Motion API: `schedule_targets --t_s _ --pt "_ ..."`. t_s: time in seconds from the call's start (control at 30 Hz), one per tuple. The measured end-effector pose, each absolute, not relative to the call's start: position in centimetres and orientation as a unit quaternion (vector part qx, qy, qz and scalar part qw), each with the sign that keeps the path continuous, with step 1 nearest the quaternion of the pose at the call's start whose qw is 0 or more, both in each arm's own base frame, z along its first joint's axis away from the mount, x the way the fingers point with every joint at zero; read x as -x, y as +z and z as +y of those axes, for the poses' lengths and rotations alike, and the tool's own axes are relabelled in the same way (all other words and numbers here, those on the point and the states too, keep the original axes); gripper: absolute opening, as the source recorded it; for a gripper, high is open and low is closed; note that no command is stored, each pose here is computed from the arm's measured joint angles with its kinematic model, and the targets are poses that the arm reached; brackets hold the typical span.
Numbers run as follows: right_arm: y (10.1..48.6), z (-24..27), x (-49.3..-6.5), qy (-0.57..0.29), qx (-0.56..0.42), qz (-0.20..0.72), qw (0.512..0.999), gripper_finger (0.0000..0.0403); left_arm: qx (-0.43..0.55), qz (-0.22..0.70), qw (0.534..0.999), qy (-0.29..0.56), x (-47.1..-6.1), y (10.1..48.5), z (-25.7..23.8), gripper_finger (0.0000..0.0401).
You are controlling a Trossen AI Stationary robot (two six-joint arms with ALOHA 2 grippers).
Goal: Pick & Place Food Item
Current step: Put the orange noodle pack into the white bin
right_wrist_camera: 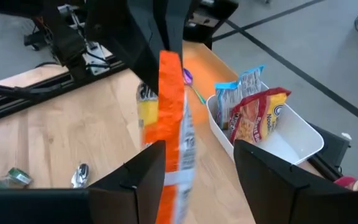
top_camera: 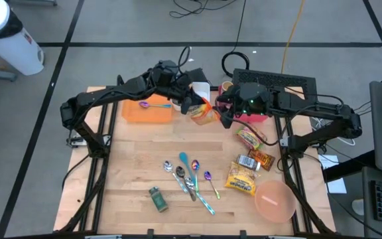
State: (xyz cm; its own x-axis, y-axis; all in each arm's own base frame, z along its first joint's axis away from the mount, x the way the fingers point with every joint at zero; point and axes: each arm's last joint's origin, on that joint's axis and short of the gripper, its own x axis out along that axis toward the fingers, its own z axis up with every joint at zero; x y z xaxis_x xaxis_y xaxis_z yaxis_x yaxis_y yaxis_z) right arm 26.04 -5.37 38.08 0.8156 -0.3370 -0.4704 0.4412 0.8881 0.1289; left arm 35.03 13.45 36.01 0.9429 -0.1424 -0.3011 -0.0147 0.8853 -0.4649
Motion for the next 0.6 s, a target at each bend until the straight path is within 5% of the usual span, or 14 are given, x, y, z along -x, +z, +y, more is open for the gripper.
schedule_targets --t_s 0.6 --pt "36.6 -5.5 -26.4 -0.215 -0.122 0.232 0.941 0.0176 0.267 0.115 0.957 -0.018 -34.7 37.0 15.1 0.0000"
